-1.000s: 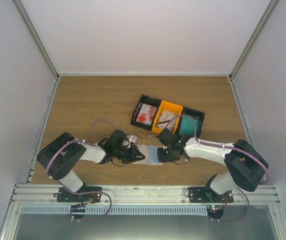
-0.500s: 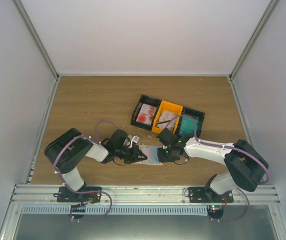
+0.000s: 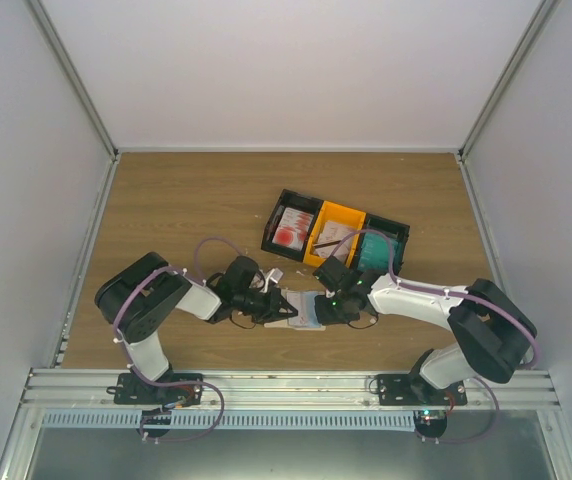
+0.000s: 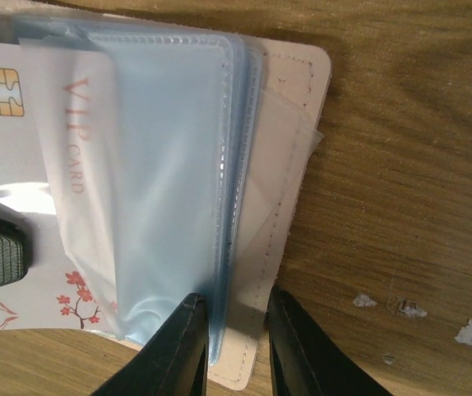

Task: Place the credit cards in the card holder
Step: Insert the credit card into the card holder.

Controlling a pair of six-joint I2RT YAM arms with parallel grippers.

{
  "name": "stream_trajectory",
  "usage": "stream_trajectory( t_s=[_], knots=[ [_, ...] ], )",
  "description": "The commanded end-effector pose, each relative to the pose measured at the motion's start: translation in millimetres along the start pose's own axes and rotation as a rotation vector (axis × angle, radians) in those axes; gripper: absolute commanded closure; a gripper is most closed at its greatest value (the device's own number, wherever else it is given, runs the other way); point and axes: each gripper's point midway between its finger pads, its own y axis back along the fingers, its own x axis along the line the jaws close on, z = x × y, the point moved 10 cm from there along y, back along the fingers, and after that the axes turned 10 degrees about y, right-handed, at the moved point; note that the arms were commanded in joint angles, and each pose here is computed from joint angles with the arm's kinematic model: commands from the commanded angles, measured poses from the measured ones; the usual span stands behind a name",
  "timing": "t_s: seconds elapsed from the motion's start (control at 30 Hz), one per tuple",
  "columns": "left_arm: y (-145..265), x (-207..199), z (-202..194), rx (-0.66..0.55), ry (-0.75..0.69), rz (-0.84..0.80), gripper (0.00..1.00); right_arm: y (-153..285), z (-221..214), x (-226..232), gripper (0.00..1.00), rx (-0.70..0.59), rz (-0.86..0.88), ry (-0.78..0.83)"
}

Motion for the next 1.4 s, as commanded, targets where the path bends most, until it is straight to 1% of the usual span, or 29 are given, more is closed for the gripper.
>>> stream_trajectory(
  t_s=[0.0,0.2,0.4,0.47,0.6,0.77,0.97,1.13,1.37],
  knots=[
    [0.3,10.7,1.6,-0.085,0.030,0.041,1.00,-18.3,-15.5,-8.2,0.78,0.086,-0.015,-0.010],
    [5.6,14.9,-1.6,-0.122,0.050,0.056,1.00,-16.8,-16.9,-9.1,0.78,0.079,-0.015,-0.017],
    [6.1,18.1,-4.3,-0.121,0.055,0.057,1.00,-17.9,-17.3,-8.9,0.78,0.076,-0.006,-0.015],
    [8.2,19.0,-5.2,-0.138,0.063,0.054,1.00,-18.4,-17.2,-8.5,0.78,0.076,-0.002,-0.013],
    [10.3,12.7,-6.1,-0.166,0.046,0.039,1.00,-20.0,-17.0,-8.1,0.78,0.075,0.006,-0.010],
    [19.2,10.3,-16.9,-0.218,0.005,0.053,1.00,-20.1,-16.6,-7.8,0.78,0.075,0.009,-0.008],
    [17.6,14.1,-29.1,-0.195,0.014,0.039,1.00,-21.7,-16.7,-7.0,0.79,0.082,0.022,-0.003],
    [12.1,13.5,-30.1,-0.171,0.019,0.011,1.00,-21.6,-15.3,-5.7,0.79,0.080,0.032,0.004],
    [6.5,8.6,-28.2,-0.180,-0.011,-0.020,0.98,-21.1,-12.5,-0.4,0.79,0.070,0.088,0.010]
  ],
)
